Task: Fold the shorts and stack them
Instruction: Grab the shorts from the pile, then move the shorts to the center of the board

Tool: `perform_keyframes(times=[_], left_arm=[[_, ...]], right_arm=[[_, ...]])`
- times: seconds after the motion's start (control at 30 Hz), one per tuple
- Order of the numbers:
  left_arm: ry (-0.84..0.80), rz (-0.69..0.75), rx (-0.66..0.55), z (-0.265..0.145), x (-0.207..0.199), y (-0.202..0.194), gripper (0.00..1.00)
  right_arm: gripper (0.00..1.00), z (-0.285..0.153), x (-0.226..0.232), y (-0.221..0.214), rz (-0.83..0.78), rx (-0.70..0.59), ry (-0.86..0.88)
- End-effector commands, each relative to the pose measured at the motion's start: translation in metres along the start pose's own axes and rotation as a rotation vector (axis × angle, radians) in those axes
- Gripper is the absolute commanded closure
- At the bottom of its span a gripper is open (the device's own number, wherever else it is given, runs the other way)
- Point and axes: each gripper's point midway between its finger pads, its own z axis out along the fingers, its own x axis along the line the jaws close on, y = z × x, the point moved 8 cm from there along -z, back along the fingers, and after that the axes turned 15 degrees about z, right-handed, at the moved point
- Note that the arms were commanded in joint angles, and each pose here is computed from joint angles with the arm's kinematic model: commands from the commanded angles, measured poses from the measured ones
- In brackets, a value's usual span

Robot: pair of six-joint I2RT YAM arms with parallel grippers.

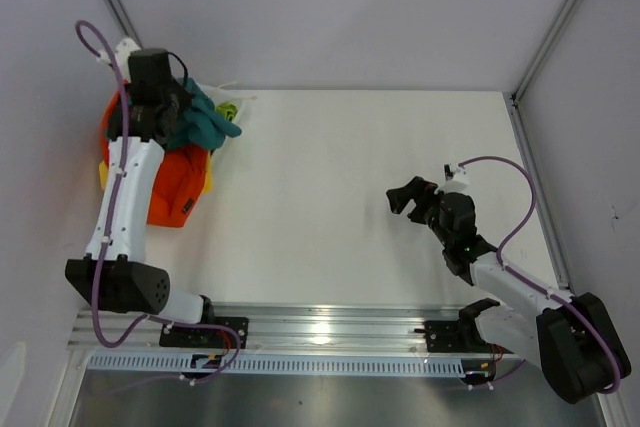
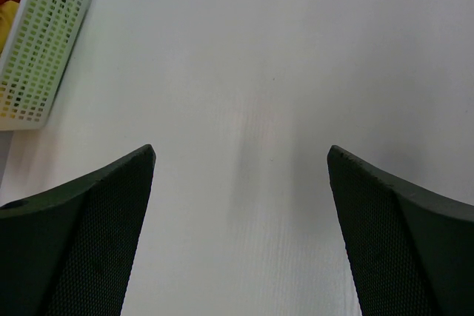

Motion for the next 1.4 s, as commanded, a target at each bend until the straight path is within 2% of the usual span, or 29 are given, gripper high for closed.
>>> perform_keyframes(times=[0.0,0.1,0.2,0.3,0.43,0.57,0.7,0.77,0.8,0.97,1.0,1.03,1.1,1.3,1.37], left_arm=[[-0.302,-0.015,-0.233,-0.051,-0.031,0.079,1.00],[-0.556,0.018,-0.306,-0.086,-0.068,0.096,1.00],[-0.695,0.105,-0.412,-0.143,-0.100,0.114,1.00],[-0.906,0.115,-0.481,-0.188,-0.111,0.122,1.00],[-1.076,0.088,-0.443,-0.203,-0.117,0.111,1.00],[-1.244,0.111,-0.360,-0.205,-0.146,0.083,1.00],[-1.263,0.120,-0.251,-0.188,-0.167,0.052,1.00],[-1.288,0.096,-0.254,-0.192,-0.166,0.043,1.00],[-1.263,0.086,-0.182,-0.163,-0.171,0.008,1.00],[-1.142,0.075,-0.091,-0.124,-0.151,-0.059,1.00],[-1.125,0.071,-0.110,-0.127,-0.144,-0.059,1.00],[-1.100,0.084,-0.073,-0.117,-0.139,-0.077,1.00],[-1.082,0.087,-0.099,-0.123,-0.127,-0.078,1.00],[-0.976,0.138,-0.070,-0.120,-0.104,-0.092,1.00],[-0.941,0.160,-0.053,-0.117,-0.100,-0.097,1.00]], right_arm=[[0.01,0.002,0.005,0.004,0.011,-0.015,0.035],[0.01,0.003,0.005,0.003,0.010,-0.008,0.037],[0.01,0.003,0.005,0.004,0.010,-0.008,0.037],[0.01,0.002,0.005,0.005,0.008,-0.017,0.035],[0.01,0.000,0.004,0.007,0.006,-0.030,0.028],[0.01,-0.003,0.002,0.010,0.008,-0.060,0.022],[0.01,-0.011,0.002,0.017,0.004,-0.112,0.009],[0.01,-0.015,0.002,0.020,0.002,-0.144,0.005],[0.01,-0.019,0.001,0.022,0.002,-0.162,0.007],[0.01,-0.031,0.001,0.022,-0.004,-0.194,0.077],[0.01,-0.032,0.004,0.021,-0.015,-0.194,0.118],[0.00,-0.032,0.008,0.016,-0.027,-0.155,0.165],[0.01,-0.031,0.012,0.016,-0.036,-0.142,0.209],[0.03,-0.026,0.038,-0.010,-0.139,0.050,0.413],[0.04,-0.019,0.046,-0.017,-0.196,0.097,0.414]])
